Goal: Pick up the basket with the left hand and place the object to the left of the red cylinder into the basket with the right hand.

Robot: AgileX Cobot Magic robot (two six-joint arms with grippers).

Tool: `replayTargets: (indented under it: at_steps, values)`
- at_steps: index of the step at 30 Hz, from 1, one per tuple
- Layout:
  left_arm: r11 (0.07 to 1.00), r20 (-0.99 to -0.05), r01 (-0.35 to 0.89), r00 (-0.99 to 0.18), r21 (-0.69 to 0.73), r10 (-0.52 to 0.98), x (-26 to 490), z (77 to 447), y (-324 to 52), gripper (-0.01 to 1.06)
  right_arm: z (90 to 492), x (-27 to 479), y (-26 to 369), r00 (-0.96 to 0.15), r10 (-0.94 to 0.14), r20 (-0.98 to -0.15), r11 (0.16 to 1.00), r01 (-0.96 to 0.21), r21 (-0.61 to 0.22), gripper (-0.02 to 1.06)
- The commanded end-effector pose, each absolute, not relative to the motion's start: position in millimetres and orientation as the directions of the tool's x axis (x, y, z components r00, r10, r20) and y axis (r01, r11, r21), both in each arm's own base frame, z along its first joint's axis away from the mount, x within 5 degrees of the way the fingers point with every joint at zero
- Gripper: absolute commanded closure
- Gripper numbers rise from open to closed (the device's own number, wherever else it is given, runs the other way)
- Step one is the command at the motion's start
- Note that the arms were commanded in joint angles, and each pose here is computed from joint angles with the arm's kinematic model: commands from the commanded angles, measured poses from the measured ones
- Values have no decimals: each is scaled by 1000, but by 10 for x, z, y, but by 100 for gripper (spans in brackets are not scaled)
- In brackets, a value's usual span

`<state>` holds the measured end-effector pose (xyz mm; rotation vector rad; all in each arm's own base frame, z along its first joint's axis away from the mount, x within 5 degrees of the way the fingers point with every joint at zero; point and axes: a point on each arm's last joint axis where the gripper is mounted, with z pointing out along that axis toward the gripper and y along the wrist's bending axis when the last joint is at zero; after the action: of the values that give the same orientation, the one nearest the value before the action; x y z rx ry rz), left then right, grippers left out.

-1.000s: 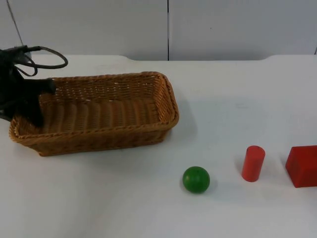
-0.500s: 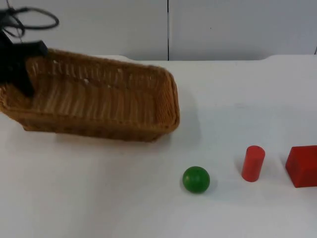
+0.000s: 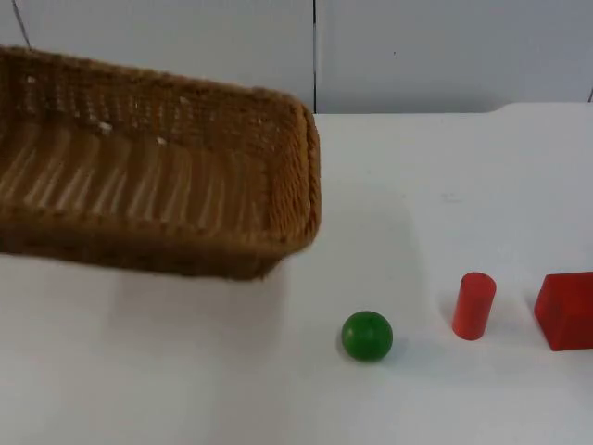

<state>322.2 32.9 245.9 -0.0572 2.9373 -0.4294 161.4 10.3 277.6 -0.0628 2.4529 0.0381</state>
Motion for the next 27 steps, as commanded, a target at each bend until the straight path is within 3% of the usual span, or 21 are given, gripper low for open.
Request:
replayTargets:
  at_steps: [1, 9, 15, 24, 27]
  values:
    - [945, -142, -5, -988, -326, -54, 2994, 2454, 258, 105, 2762, 1605, 121, -775, -23, -632, 998, -55, 31, -1]
    - [932, -166, 15, -985, -363, -48, 2567, 2287, 137, 105, 2759, 1597, 153, -782, 5, -623, 996, -54, 76, -1]
    - [922, -149, -27, -985, -387, -91, 2437, 2143, 233, 105, 2760, 1588, 209, -782, -36, -622, 988, -124, 98, -1]
    - [900, -192, -17, -975, -435, -111, 2421, 2136, 336, 105, 2780, 1577, 331, -741, -171, -649, 950, -299, 92, -1]
    - [904, -198, -5, -975, -428, -99, 2420, 2134, 344, 105, 2774, 1559, 433, -709, -271, -651, 914, -402, 57, -1]
